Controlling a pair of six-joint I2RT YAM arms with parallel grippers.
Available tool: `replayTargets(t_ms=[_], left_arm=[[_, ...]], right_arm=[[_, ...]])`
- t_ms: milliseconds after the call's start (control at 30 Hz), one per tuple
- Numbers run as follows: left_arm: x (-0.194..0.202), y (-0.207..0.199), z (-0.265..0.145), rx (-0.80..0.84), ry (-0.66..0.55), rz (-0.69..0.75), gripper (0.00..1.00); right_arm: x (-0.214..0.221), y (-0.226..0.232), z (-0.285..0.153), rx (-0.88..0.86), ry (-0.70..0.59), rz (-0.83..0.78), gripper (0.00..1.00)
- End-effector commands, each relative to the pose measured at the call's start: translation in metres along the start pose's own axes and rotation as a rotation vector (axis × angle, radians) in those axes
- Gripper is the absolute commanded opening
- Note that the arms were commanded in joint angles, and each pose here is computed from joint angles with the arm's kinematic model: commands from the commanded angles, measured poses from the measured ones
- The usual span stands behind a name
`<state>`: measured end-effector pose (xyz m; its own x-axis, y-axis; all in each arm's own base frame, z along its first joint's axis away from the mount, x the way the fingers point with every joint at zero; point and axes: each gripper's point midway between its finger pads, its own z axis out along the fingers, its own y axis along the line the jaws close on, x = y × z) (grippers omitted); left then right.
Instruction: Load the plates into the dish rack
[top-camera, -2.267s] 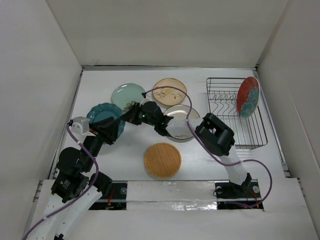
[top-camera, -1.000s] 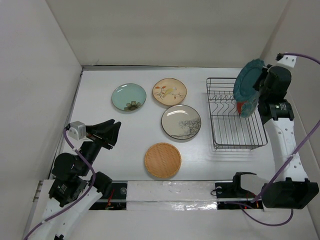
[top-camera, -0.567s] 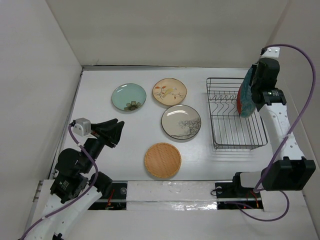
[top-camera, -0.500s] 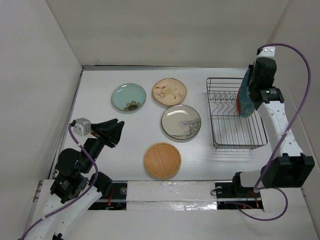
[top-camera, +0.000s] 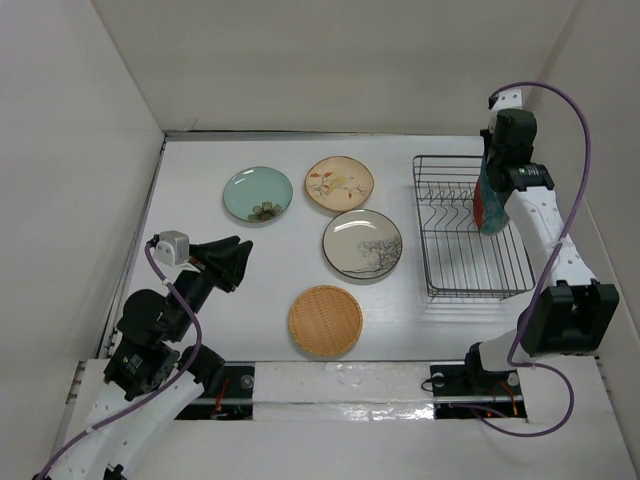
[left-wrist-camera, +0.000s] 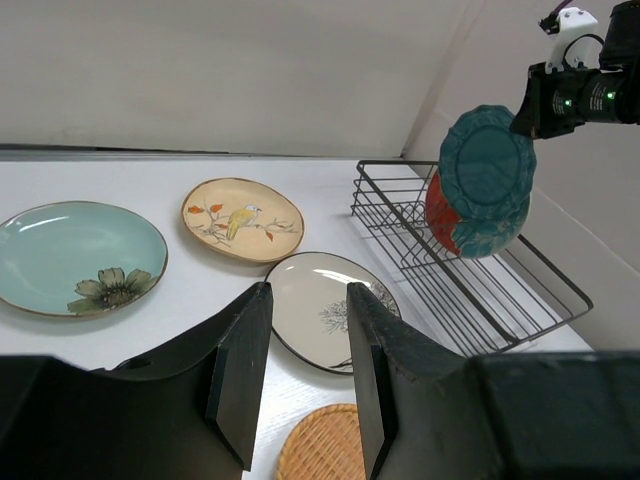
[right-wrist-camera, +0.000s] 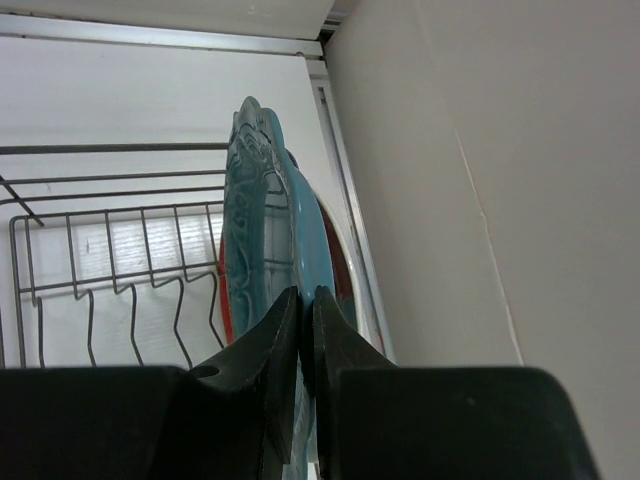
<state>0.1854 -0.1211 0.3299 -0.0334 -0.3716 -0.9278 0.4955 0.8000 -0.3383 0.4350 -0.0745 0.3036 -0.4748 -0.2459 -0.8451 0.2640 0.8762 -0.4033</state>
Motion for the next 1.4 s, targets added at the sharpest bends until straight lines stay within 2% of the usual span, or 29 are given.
replayTargets(t_ms=[0, 467, 600, 700, 733, 800, 833, 967, 1133, 1200, 1267, 1300, 1333, 1367], left_arm=[[-0.008, -0.004, 0.003, 0.015, -0.028, -0.003, 0.33], [-0.001, -0.003, 0.008, 0.011, 0.000, -0.002, 0.33], [0.001, -0.003, 0.010, 0.007, 0.007, -0.002, 0.33], [0.005, -0.001, 0.012, -0.002, 0.020, 0.001, 0.33], [0.006, 0.000, 0.013, -0.005, 0.024, 0.002, 0.33], [0.010, 0.001, 0.015, -0.010, 0.038, 0.005, 0.33], [0.010, 0.001, 0.016, -0.012, 0.040, 0.005, 0.33], [0.016, 0.004, 0.020, -0.027, 0.063, 0.009, 0.33], [0.020, 0.008, 0.024, -0.048, 0.080, 0.014, 0.33], [0.023, 0.010, 0.026, -0.057, 0.090, 0.017, 0.32], [0.026, 0.012, 0.028, -0.067, 0.101, 0.020, 0.27], [0.027, 0.013, 0.028, -0.070, 0.104, 0.021, 0.25], [0.027, 0.014, 0.029, -0.078, 0.105, 0.023, 0.21], [0.030, 0.015, 0.030, -0.082, 0.113, 0.024, 0.13]], right_arm=[[-0.065, -0.031, -0.021, 0.087, -0.216, 0.053, 0.00], [-0.006, 0.021, -0.004, 0.004, -0.081, 0.069, 0.00], [0.003, 0.026, -0.007, -0.031, -0.081, 0.142, 0.00], [0.005, 0.025, -0.008, -0.028, -0.074, 0.225, 0.16], [0.006, 0.026, -0.008, -0.027, -0.069, 0.260, 0.30], [0.008, 0.022, -0.008, -0.011, -0.052, 0.289, 0.38], [0.008, 0.022, -0.008, 0.000, -0.046, 0.334, 0.45], [-0.003, 0.017, -0.025, -0.010, -0.080, 0.412, 0.58], [-0.033, 0.046, -0.070, -0.187, -0.212, 0.524, 0.61], [-0.047, 0.067, -0.102, -0.302, -0.276, 0.539, 0.60], [-0.043, 0.093, -0.119, -0.400, -0.286, 0.556, 0.50], [-0.049, 0.118, -0.147, -0.535, -0.315, 0.541, 0.43], [-0.046, 0.132, -0.158, -0.588, -0.315, 0.533, 0.13], [-0.033, 0.151, -0.165, -0.638, -0.279, 0.545, 0.00]])
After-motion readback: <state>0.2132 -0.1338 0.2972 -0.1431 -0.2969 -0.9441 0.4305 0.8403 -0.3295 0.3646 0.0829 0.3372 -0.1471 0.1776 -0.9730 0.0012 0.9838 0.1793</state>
